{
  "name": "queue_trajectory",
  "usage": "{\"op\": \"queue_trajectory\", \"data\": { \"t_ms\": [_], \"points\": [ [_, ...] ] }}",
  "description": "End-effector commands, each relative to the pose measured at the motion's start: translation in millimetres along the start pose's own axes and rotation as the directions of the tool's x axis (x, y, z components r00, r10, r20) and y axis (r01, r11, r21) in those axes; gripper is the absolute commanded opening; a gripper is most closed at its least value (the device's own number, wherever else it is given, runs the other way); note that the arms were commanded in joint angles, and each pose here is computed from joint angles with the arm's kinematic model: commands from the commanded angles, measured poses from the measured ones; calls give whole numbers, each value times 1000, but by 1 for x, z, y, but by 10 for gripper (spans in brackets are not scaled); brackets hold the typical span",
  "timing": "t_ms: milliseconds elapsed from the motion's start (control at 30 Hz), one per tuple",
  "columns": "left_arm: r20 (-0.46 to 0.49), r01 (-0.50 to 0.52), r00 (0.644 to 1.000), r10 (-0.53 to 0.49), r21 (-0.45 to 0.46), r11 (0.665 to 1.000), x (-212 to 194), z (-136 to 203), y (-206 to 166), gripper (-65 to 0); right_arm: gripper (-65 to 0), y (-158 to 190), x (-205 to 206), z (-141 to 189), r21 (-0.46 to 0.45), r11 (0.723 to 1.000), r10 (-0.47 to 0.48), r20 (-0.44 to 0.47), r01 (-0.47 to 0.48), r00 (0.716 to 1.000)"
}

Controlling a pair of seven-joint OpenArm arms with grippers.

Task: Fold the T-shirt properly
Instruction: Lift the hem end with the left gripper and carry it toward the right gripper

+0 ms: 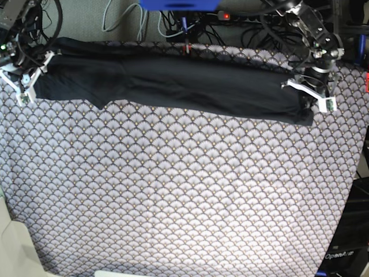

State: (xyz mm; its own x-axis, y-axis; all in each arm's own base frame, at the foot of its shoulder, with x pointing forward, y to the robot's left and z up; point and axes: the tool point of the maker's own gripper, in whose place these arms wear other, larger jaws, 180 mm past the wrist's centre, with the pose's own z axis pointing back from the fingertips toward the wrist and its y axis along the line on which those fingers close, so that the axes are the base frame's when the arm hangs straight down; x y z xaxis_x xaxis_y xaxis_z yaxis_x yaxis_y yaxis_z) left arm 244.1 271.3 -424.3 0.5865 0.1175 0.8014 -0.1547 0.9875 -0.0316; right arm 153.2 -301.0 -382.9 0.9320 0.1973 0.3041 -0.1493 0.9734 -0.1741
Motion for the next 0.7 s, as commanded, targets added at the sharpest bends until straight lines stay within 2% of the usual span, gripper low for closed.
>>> {"op": "queue_trajectory", "data": {
  "t_ms": [0,67,167,300,433,533,667],
  "points": [
    [60,17,998,-18,5,1000,20,4,-2,-636,-421,-6,7,5,-21,1000,7,23,-7,1000],
    [103,40,994,-41,6,999,37,10,-11,-636,-421,-6,7,5,-21,1000,7,23,-7,1000],
    [168,133,977,-129,-11,991,66,22,-28,-636,-421,-6,7,5,-19,1000,6,23,-6,1000],
    [224,252,948,-227,-92,963,83,37,-71,-636,-421,-6,7,5,-19,1000,6,24,-6,1000],
    [248,348,923,-294,-215,912,76,52,-126,-636,-421,-6,7,5,-20,1000,6,24,-6,1000],
    [232,441,893,-387,-267,857,61,55,-157,-636,-421,-7,13,5,-23,1000,5,36,-4,999],
    [234,489,871,-432,-323,810,50,58,-184,-636,-421,-7,13,5,-23,1000,4,38,-4,999]
  ]
}}
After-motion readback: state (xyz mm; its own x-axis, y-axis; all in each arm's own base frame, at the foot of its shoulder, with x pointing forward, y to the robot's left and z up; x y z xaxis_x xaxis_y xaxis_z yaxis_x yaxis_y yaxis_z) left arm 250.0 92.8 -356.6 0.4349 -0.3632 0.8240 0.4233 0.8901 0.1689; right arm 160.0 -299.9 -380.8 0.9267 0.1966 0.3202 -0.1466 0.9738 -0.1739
